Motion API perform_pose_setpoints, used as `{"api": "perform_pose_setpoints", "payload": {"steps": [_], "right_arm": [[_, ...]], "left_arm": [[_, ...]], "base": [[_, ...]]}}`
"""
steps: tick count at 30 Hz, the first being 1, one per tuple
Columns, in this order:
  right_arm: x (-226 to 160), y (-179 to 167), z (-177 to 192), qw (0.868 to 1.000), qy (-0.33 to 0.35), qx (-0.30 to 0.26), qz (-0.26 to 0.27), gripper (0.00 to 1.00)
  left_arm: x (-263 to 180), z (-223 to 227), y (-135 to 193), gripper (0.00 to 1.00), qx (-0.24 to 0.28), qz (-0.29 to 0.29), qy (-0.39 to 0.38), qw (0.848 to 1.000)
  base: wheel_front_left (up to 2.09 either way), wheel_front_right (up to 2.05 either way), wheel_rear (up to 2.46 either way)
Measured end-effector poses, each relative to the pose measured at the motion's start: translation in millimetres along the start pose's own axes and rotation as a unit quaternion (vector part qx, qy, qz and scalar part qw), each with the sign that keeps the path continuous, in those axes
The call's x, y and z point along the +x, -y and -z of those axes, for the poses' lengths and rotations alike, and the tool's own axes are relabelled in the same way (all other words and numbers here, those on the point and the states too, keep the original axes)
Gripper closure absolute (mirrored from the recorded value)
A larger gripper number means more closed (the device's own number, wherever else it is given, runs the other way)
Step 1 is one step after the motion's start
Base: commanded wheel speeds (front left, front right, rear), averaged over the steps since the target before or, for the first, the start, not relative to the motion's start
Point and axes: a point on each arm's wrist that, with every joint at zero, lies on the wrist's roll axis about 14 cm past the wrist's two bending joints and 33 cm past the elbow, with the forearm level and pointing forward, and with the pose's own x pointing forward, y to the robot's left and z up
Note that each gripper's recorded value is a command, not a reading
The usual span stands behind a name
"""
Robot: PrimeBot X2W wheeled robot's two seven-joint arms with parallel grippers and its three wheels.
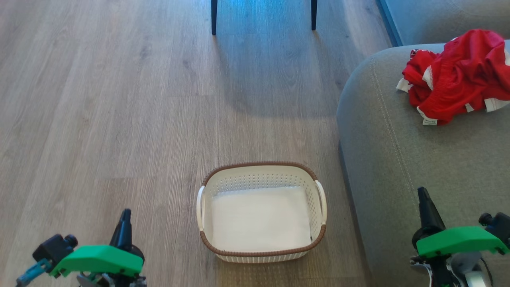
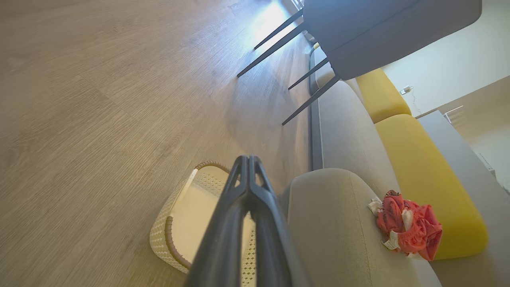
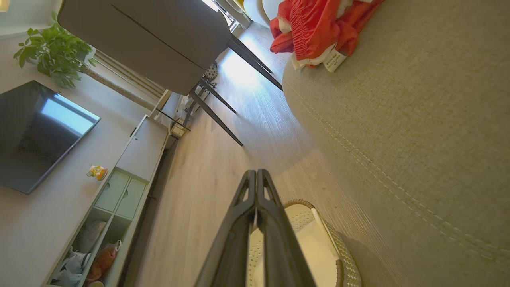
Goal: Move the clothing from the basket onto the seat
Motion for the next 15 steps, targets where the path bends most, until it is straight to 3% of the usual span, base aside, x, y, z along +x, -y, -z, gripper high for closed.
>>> {"api": "perform_pose_setpoints", "payload": {"steps": [15], "right_arm": [[4,-2,-3,0.995,0.0,0.097,0.0,1.0]], "left_arm": [[8,-3,12,1.0,-0.089,0.015,-0.011,0.996]], "base": [[0.0,0.0,0.0]]}}
